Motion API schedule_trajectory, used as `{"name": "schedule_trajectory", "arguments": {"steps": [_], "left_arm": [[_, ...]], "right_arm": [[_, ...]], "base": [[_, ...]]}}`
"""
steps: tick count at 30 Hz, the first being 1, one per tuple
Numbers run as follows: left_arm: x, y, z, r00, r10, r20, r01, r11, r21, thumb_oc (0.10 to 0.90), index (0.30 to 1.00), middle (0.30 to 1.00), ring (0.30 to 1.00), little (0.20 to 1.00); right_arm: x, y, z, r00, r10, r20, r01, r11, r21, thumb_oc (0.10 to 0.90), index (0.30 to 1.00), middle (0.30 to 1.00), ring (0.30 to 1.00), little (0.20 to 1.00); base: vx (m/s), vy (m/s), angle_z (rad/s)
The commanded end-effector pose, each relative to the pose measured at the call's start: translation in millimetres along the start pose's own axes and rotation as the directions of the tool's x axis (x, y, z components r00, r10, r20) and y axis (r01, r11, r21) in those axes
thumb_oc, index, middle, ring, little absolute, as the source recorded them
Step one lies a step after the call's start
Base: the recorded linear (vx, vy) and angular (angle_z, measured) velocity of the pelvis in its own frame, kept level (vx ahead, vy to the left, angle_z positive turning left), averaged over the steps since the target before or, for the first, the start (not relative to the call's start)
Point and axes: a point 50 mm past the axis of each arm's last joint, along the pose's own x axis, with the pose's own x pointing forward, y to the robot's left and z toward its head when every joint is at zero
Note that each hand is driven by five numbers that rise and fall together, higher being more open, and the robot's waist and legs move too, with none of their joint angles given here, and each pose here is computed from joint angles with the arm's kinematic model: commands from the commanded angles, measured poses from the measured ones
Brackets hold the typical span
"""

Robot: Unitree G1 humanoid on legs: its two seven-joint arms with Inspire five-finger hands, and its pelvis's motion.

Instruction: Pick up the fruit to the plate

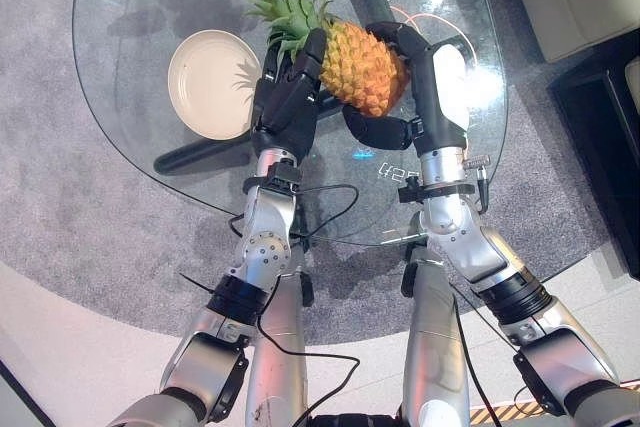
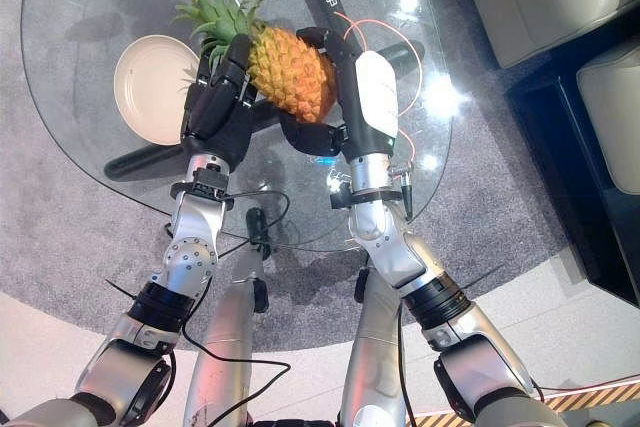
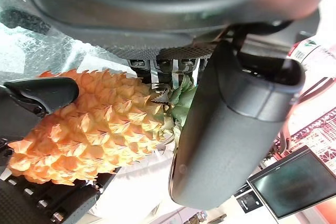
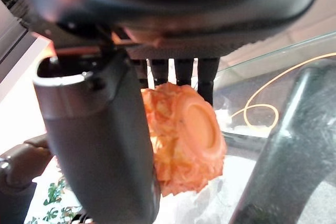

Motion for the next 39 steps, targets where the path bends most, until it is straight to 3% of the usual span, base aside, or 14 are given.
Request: {"name": "schedule_trajectory", "arguments": {"steps": [1,8,9,10,11,39], "left_arm": [[11.1,-69.6,34.8,0.933,-0.309,0.183,0.316,0.949,-0.008,0.8,0.9,0.9,0.9,0.9],[9.7,-72.0,36.0,0.919,-0.342,0.196,0.352,0.936,-0.02,0.8,0.9,0.9,0.9,0.9],[9.3,-73.2,36.3,0.913,-0.354,0.203,0.364,0.931,-0.016,0.66,0.78,0.78,0.78,0.76],[9.0,-74.4,37.9,0.905,-0.365,0.218,0.377,0.926,-0.013,0.353,0.516,0.516,0.516,0.453],[8.5,-75.6,39.9,0.897,-0.374,0.235,0.387,0.922,-0.011,0.1,0.3,0.3,0.3,0.2],[6.7,-76.4,54.3,0.842,-0.396,0.367,0.414,0.91,0.032,0.1,0.3,0.3,0.3,0.2]], "right_arm": [[20.1,-22.8,83.2,0.899,-0.102,0.427,0.064,0.993,0.103,0.1,0.3,0.3,0.3,0.2],[21.2,-23.8,84.4,0.89,-0.084,0.448,0.051,0.995,0.085,0.1,0.3,0.3,0.3,0.2],[21.4,-24.0,84.4,0.889,-0.084,0.449,0.05,0.995,0.086,0.1,0.3,0.3,0.3,0.2],[21.4,-24.0,84.5,0.889,-0.084,0.451,0.05,0.995,0.087,0.1,0.3,0.3,0.3,0.2],[21.3,-24.0,84.6,0.889,-0.083,0.451,0.049,0.995,0.086,0.1,0.3,0.3,0.3,0.2],[21.5,-22.7,77.4,0.903,-0.097,0.419,0.068,0.994,0.084,0.1,0.3,0.3,0.3,0.2]], "base": [[0.0,0.0,0.0],[0.0,0.0,0.0],[0.0,0.0,0.0],[0.0,0.0,0.0],[0.0,0.0,0.0],[0.0,0.0,0.0]]}}
